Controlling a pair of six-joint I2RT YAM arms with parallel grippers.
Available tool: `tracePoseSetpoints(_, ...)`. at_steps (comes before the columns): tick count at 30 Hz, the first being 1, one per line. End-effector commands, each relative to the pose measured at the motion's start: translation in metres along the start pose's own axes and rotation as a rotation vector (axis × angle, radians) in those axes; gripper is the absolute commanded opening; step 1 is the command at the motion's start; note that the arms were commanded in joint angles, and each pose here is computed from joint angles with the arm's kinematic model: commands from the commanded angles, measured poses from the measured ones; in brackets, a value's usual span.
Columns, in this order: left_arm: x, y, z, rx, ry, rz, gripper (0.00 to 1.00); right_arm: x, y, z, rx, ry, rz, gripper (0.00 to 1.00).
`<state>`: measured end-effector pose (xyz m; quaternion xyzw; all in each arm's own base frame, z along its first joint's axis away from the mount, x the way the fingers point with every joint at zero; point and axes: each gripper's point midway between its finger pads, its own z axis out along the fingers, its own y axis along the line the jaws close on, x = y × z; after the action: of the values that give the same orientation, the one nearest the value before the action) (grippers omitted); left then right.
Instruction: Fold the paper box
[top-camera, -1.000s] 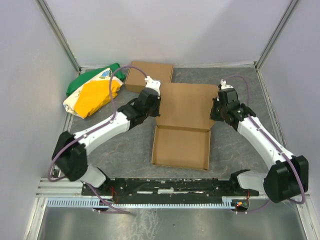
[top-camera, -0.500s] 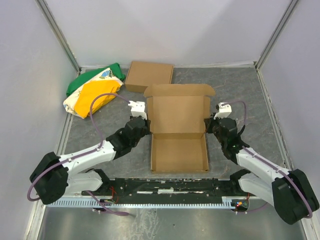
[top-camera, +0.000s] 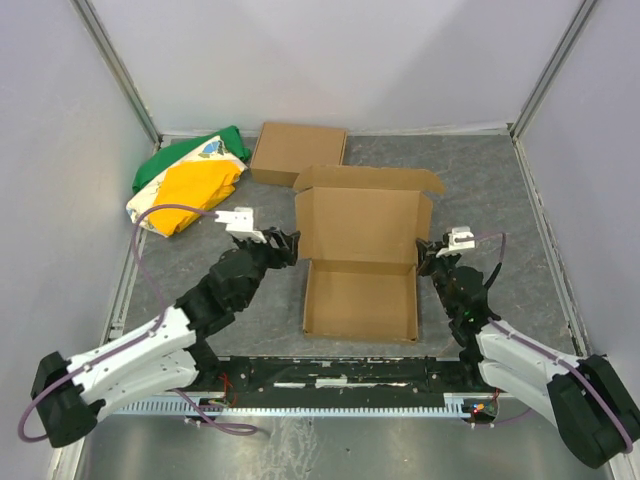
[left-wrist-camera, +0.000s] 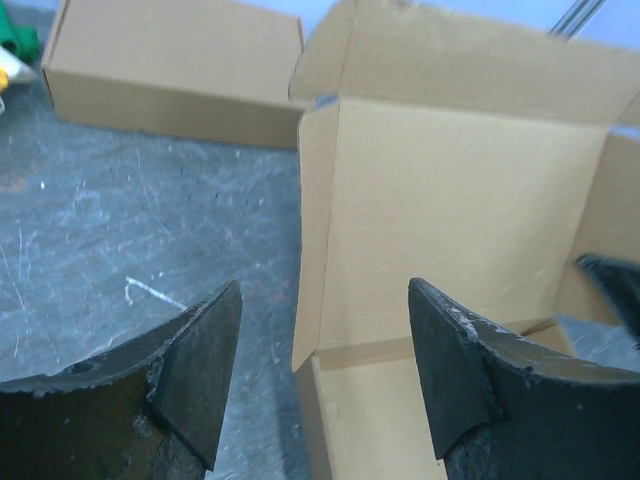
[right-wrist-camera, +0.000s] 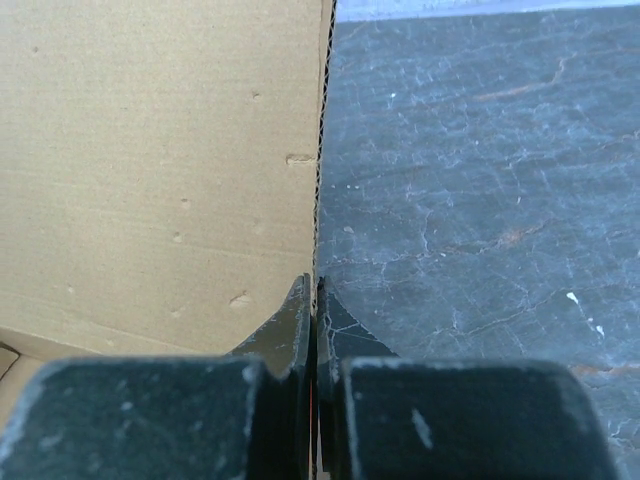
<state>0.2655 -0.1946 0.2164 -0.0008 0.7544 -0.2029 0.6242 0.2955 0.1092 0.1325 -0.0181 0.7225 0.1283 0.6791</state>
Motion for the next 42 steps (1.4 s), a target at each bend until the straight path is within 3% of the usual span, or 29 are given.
tracePoseSetpoints(1,-0.051,-0.004,-0.017,0.031,-0.140,-0.010,0.75,-0.041,0.016,-0.005,-0.090,-0.174,-0.021,0.02)
tracePoseSetpoints(6,-0.090,-0.041,-0.021,0.185,-0.186,0.097,0.72,-0.041,0.042,-0.015,-0.240,-0.183,-0.043,0.02)
tracePoseSetpoints(13,-0.119,-0.096,-0.013,0.398,-0.217,0.363,0.80,-0.039,0.066,-0.029,-0.387,-0.143,-0.120,0.01)
tracePoseSetpoints(20,-0.111,-0.118,0.012,0.474,-0.198,0.676,0.86,-0.035,0.077,-0.034,-0.460,-0.144,-0.163,0.01)
tracePoseSetpoints(26,-0.099,-0.132,0.015,0.584,-0.174,0.832,0.98,-0.031,0.082,-0.033,-0.484,-0.125,-0.176,0.02)
tracePoseSetpoints(35,-0.083,-0.127,0.037,0.560,-0.101,0.941,0.99,-0.031,0.084,-0.037,-0.499,-0.129,-0.192,0.02)
tracePoseSetpoints(39,-0.067,-0.125,0.039,0.601,-0.012,0.960,1.00,-0.033,0.083,-0.036,-0.489,-0.132,-0.193,0.02)
tracePoseSetpoints(42,-0.055,-0.125,0.036,0.638,0.057,0.941,0.92,-0.032,0.082,-0.036,-0.483,-0.123,-0.192,0.02)
